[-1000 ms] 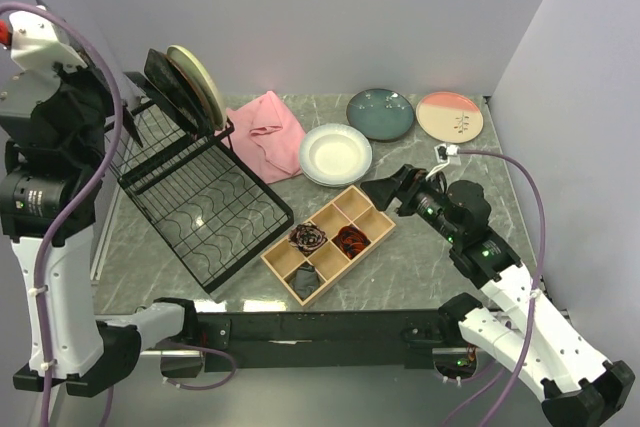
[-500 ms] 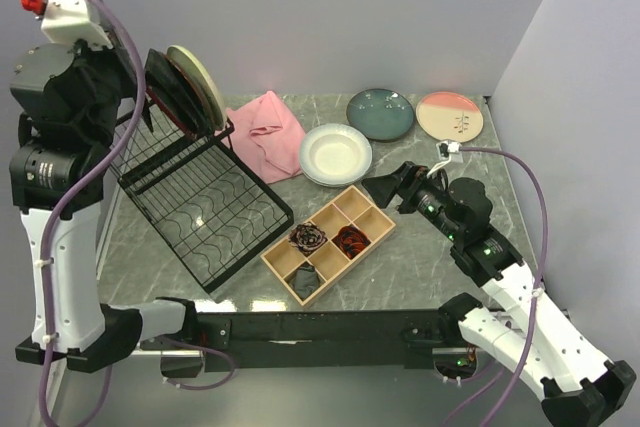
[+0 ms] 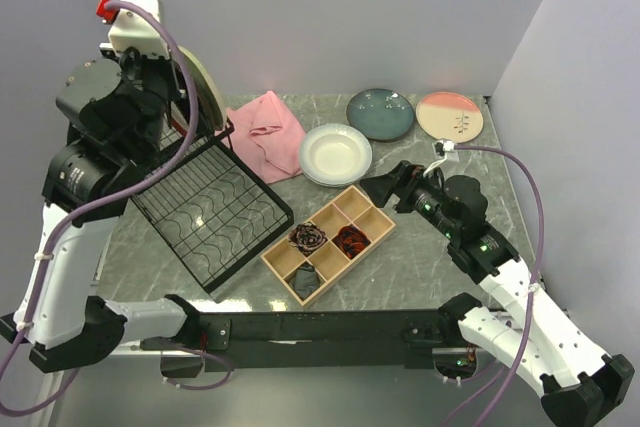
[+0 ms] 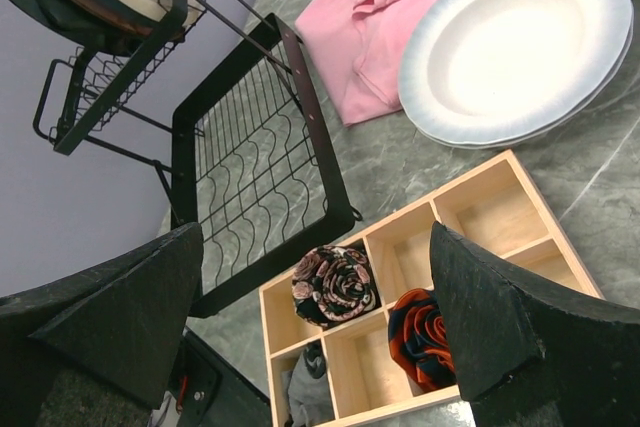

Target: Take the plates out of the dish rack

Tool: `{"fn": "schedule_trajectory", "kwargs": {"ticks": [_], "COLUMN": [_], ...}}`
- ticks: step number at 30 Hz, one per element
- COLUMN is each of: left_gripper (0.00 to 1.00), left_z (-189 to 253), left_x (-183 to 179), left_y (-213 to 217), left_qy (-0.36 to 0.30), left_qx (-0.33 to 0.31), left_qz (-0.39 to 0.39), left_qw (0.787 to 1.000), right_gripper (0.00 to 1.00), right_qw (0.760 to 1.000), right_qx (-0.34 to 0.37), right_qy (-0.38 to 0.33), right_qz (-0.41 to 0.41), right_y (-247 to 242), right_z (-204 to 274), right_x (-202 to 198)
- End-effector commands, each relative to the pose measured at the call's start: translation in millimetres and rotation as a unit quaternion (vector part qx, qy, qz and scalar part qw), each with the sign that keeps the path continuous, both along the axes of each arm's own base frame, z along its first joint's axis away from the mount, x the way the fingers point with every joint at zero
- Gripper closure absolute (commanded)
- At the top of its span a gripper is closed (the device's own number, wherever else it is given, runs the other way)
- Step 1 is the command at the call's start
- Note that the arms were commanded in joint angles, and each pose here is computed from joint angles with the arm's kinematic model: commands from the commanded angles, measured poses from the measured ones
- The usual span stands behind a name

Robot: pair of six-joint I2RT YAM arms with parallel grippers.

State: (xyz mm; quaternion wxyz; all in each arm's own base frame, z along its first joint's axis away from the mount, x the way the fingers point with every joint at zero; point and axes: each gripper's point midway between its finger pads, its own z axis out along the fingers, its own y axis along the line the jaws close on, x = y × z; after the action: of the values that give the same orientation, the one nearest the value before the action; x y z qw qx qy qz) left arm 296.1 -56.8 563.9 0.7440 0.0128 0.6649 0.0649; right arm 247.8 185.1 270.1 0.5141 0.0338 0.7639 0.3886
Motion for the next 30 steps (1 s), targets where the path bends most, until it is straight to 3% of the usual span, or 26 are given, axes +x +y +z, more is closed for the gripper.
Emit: {"fn": "schedule_trajectory", "kwargs": {"ticks": [1, 7, 18, 30], "left_gripper": [0.99, 0.99, 0.99, 0.99], "left_z": [70.1, 63.0, 54.1, 29.9], "left_x": [-31.3, -32.2, -39.3, -38.9], "left_y": [19.7, 12.8, -25.4, -95.4], "left_qy": [-0.134, -0.126, -0.109, -0.098], "left_qx": [-0.065, -0.052, 0.039, 0.118], "left_qz": [0.025, 0.028, 0.058, -0.002], "left_qw": [0.989, 0.990, 0.992, 0.988], "right_gripper": [0.00, 0.00, 0.00, 0.00], "right_qw": [0.999, 0.999, 0.999, 0.999], "right_qx": [0.012, 0.013, 0.007, 0.015], "right_qy": [-0.031, -0.033, -0.033, -0.026], "right_qz": [0.007, 0.003, -0.002, -0.038], "right_y": [4.1, 2.7, 1.6, -11.1], "right_z": [24.1, 23.9, 22.3, 26.2], "right_x": [0.7, 0.9, 2.8, 2.6]}}
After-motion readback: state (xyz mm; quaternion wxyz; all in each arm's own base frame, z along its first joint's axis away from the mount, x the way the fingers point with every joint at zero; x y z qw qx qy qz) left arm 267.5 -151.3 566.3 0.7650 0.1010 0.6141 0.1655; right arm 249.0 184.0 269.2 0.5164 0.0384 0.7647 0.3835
